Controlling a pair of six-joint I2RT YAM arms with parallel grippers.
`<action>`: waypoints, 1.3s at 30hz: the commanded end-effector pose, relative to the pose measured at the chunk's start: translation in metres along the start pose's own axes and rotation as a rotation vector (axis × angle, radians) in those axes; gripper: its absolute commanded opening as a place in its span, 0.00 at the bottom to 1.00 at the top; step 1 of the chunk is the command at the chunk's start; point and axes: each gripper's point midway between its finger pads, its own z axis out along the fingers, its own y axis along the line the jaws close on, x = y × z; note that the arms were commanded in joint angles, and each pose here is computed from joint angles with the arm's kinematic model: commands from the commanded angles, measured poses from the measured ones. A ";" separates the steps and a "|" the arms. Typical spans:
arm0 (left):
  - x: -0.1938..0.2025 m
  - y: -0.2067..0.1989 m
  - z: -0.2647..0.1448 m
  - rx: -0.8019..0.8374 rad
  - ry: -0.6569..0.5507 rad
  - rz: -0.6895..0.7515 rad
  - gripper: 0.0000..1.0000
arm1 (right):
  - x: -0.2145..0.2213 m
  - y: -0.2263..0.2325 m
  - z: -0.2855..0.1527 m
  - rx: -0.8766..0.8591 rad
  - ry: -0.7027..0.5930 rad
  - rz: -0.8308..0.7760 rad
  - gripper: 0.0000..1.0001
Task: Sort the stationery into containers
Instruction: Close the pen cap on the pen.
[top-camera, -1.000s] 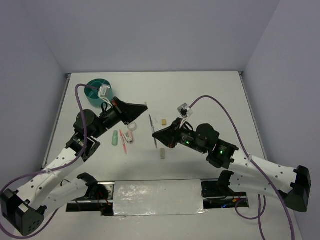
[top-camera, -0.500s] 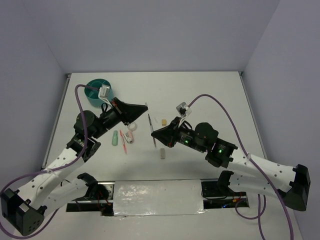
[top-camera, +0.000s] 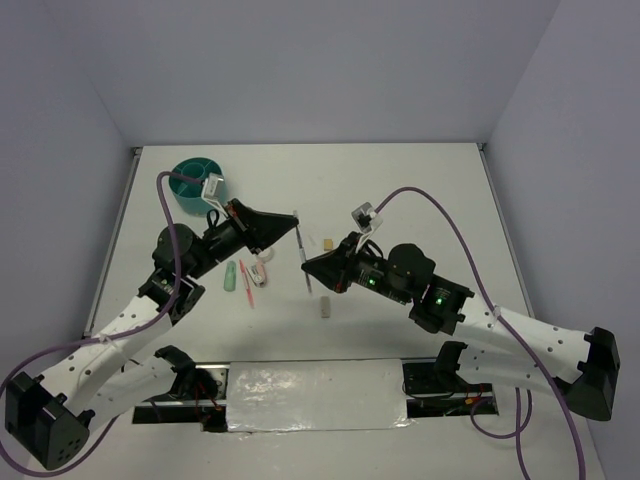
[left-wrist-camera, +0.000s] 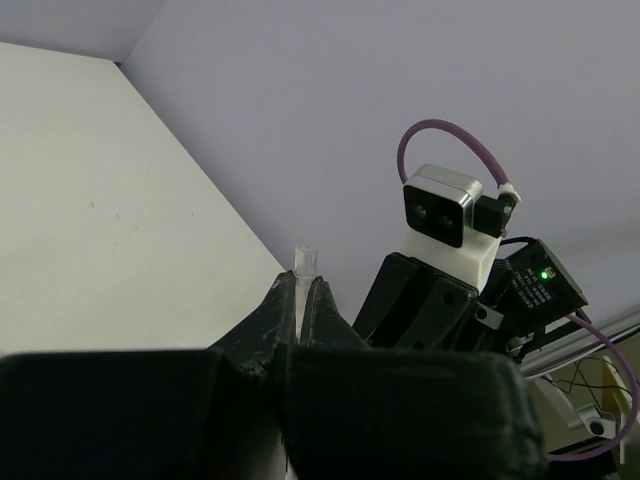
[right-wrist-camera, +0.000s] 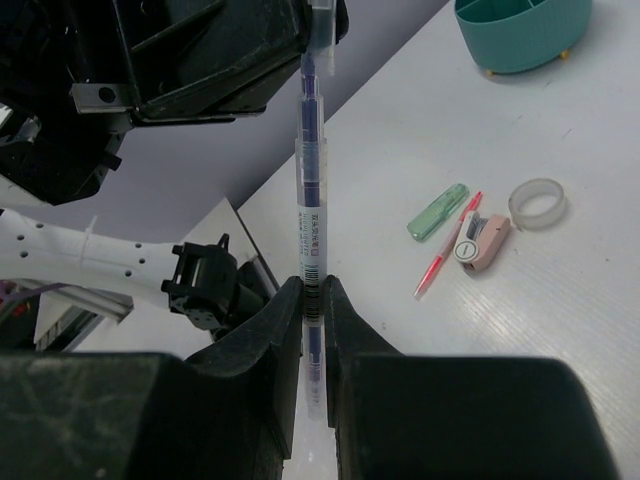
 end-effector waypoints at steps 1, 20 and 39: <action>-0.006 -0.017 -0.001 0.081 -0.027 0.012 0.00 | -0.027 0.015 0.003 -0.028 -0.068 -0.017 0.00; 0.006 -0.017 -0.004 0.112 0.006 0.025 0.00 | -0.056 0.017 0.008 0.002 -0.127 -0.020 0.00; 0.052 0.003 -0.011 0.068 0.187 0.106 0.00 | -0.157 0.061 -0.024 -0.225 -0.403 -0.116 0.00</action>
